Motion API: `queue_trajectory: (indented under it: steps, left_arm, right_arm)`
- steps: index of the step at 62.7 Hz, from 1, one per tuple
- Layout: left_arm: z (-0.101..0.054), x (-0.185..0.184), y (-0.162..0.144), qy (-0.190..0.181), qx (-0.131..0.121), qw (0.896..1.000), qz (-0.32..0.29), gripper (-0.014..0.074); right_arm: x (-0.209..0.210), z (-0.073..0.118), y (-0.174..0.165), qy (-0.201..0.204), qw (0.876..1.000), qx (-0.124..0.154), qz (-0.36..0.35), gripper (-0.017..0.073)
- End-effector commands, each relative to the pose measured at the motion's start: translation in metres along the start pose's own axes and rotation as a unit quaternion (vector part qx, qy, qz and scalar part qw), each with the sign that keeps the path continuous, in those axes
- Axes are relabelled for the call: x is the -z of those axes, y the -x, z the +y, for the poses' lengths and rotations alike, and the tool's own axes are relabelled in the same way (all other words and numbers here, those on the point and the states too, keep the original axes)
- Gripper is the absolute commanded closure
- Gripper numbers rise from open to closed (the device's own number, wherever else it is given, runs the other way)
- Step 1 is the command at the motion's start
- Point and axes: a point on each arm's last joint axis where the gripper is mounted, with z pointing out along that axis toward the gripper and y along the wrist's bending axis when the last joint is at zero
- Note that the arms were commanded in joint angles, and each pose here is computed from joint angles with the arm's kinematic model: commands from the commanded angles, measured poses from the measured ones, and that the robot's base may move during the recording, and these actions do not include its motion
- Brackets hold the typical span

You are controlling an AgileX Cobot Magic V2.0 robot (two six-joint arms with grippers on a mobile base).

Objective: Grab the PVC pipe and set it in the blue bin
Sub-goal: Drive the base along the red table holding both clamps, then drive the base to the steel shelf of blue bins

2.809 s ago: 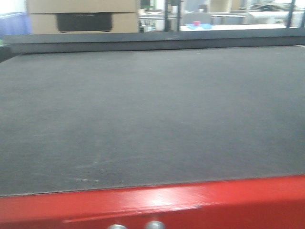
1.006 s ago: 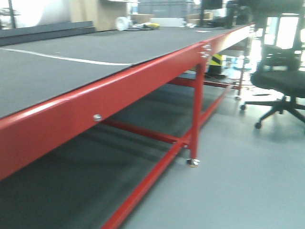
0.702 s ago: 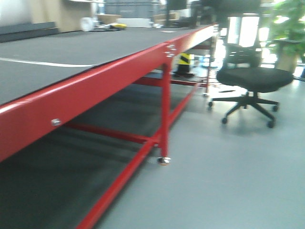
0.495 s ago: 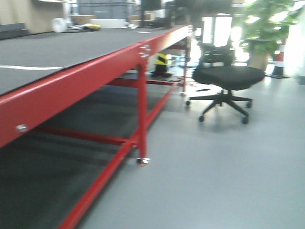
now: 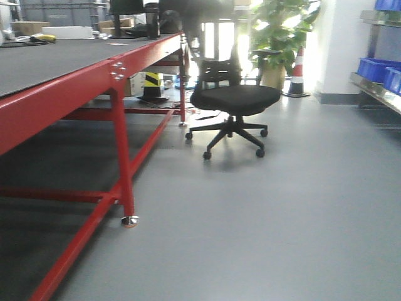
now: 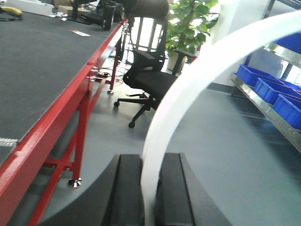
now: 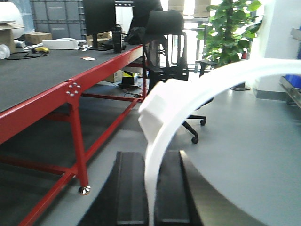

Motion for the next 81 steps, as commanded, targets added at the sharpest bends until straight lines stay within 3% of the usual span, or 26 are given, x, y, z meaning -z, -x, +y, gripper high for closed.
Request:
queue_trajectory:
  steps: [1, 81]
  left_arm:
    - [-0.0004, 0.0016, 0.0035, -0.002, 0.001, 1.0, -0.018, 0.0704]
    - [-0.0005, 0.0016, 0.0037, -0.002, 0.001, 1.0, -0.019, 0.0704]
  right_arm:
    - [0.0003, 0.0, 0.002, 0.0, 1.0, 0.008, -0.012, 0.0721]
    - [0.0003, 0.0, 0.002, 0.0, 1.0, 0.008, -0.012, 0.0721]
